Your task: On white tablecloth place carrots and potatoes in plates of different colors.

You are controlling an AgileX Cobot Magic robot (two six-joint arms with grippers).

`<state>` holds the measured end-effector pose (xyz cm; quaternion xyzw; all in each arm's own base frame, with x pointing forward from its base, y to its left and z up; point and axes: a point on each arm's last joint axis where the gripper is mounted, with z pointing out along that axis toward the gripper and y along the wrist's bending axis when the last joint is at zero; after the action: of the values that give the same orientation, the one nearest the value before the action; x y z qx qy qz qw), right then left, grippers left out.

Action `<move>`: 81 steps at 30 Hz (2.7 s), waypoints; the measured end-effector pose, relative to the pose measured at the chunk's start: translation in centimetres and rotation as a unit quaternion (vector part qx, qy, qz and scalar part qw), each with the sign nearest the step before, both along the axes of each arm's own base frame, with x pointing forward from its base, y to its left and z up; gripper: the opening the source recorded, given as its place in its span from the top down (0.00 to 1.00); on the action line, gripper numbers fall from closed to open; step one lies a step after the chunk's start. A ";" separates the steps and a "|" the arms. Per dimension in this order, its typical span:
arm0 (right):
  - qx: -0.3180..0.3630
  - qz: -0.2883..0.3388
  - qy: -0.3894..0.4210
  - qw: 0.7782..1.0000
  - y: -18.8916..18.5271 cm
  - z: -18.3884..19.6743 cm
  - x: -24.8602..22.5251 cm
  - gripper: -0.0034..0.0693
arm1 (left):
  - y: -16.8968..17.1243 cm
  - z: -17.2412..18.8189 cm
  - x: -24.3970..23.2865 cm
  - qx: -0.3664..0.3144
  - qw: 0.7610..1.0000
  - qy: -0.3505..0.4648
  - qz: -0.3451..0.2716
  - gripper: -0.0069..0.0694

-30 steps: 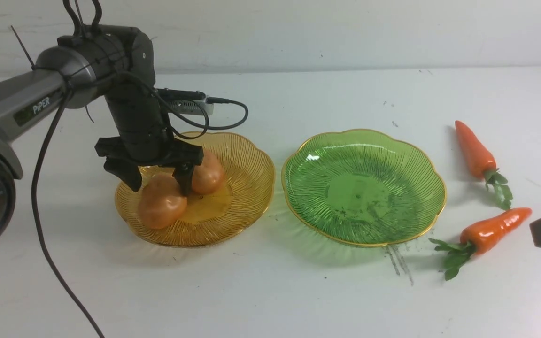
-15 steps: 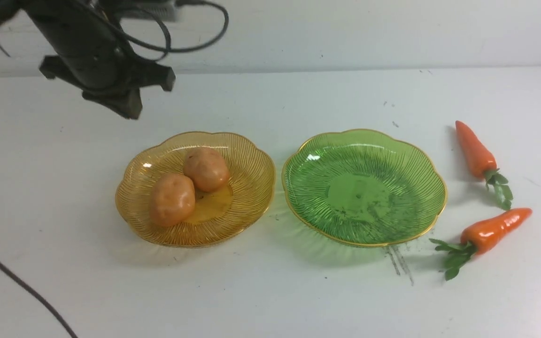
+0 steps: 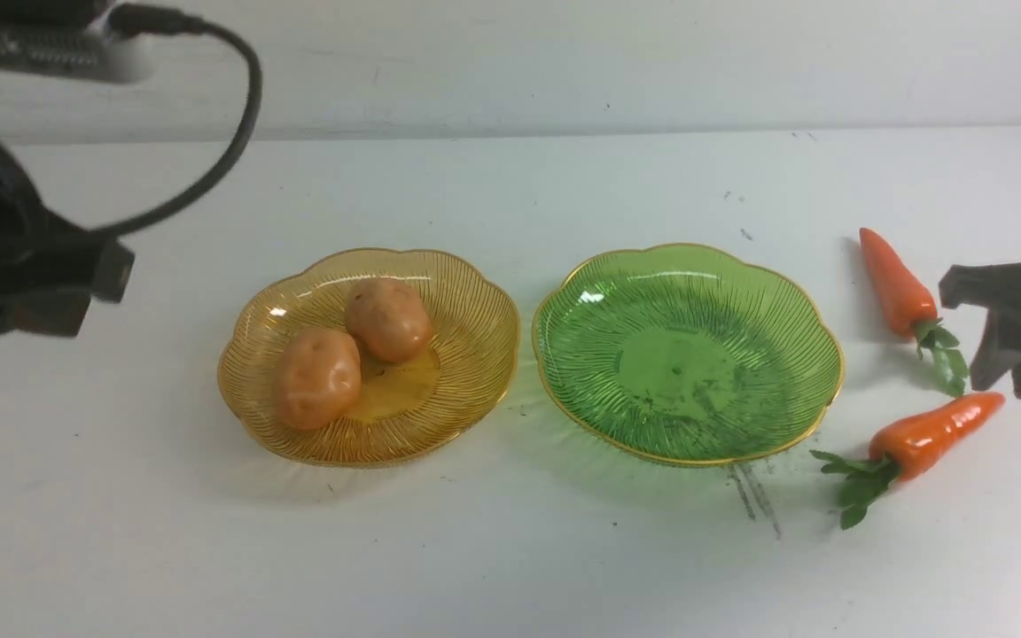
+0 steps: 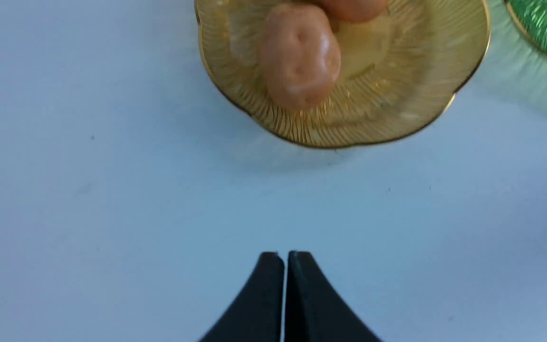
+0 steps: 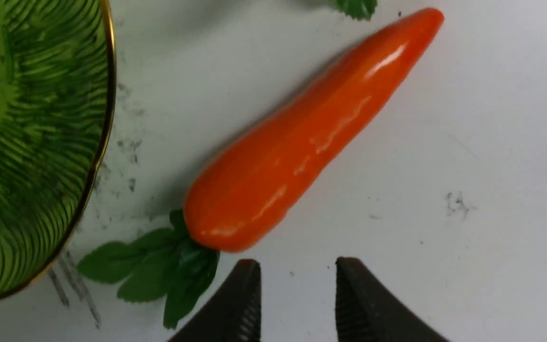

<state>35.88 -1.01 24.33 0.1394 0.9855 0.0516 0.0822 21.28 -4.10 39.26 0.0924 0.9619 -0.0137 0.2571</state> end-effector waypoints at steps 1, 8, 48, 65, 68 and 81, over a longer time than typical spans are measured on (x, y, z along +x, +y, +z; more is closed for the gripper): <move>0.003 -0.014 0.006 1.000 -0.1 -0.9 1.2 0.49 | 0.1 -0.6 -0.6 0.002 1.000 0.007 0.000 0.91; 0.010 -0.053 0.047 0.997 -0.2 -4.9 4.7 0.09 | 0.2 -1.4 -1.0 0.004 1.000 0.021 0.000 0.91; 0.177 0.106 -0.098 0.974 10.4 4.2 7.6 0.59 | 0.2 -1.4 -0.9 0.003 1.000 0.019 0.000 0.91; 0.161 0.124 -0.047 0.978 17.9 -5.3 13.1 0.42 | 0.2 -1.4 -0.9 0.005 1.000 0.019 0.000 0.91; 0.160 0.126 -0.064 0.977 18.0 -4.2 13.4 0.25 | 0.2 -1.4 -0.9 0.005 1.000 0.019 0.000 0.91; -0.101 0.101 -0.220 0.965 8.5 8.3 12.4 0.19 | 0.2 -1.4 -0.9 0.005 1.000 0.019 0.000 0.91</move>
<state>48.24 7.50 32.60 0.0152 0.9520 -0.0107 0.3054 20.34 -3.89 37.86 0.0932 0.9666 -0.0106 0.2385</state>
